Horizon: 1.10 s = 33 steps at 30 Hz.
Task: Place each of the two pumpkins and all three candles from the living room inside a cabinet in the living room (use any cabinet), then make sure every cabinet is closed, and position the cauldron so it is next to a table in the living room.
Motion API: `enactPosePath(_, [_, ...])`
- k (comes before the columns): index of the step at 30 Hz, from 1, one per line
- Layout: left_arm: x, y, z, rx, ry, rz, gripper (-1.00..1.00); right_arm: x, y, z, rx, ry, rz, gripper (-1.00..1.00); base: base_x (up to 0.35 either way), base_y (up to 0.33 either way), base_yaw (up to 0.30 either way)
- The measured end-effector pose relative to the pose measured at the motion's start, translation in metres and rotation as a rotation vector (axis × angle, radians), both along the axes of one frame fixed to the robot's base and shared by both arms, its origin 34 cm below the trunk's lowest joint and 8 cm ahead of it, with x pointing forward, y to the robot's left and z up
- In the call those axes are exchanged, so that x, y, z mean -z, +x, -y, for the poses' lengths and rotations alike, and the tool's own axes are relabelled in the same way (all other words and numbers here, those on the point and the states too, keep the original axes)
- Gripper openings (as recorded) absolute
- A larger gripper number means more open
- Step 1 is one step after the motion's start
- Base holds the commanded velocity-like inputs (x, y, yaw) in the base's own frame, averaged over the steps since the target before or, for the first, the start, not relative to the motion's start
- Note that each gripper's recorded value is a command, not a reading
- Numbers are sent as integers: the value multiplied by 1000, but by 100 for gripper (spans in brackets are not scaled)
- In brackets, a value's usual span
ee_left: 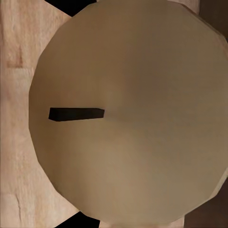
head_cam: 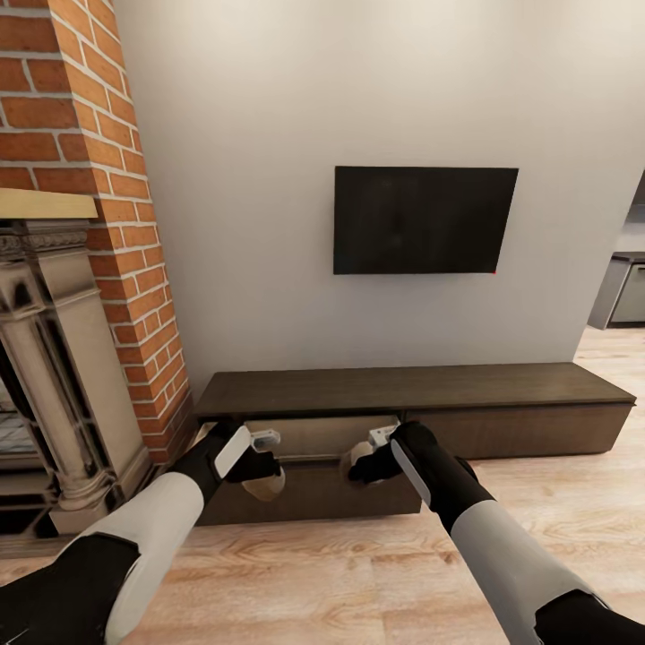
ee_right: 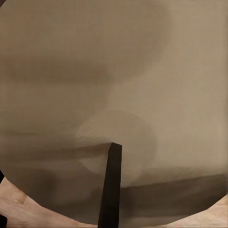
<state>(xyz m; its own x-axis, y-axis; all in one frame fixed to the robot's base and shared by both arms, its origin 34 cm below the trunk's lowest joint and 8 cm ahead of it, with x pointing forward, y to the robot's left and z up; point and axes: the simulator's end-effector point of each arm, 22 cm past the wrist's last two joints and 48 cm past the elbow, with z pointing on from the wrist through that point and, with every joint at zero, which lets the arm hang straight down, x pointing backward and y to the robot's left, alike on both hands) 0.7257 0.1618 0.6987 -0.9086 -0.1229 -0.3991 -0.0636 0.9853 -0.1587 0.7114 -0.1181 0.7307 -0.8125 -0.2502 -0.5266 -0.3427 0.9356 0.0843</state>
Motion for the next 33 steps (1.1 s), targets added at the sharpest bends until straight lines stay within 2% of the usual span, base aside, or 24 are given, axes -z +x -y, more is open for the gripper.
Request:
enactPosePath(9, [-1, -1, 14, 15, -14, -1, -100, 2, -3, 0, -4, -9, -12, -100, 0, 0, 0])
enactPosePath(16, [-1, -2, 18, 23, -5, -1, -100, 5, -8, 2, -3, -15, -40, -100, 35, 0, 0])
enactPosePath(26, [-1, -2, 17, 20, 0, 1, -100, 7, -10, 3, 0, -20, -52, -100, 293, 55, 0])
enactPosePath(33, [-1, -2, 17, 20, 2, 3, -100, 31, -22, 13, 16, -36, -119, -100, 329, 77, 0])
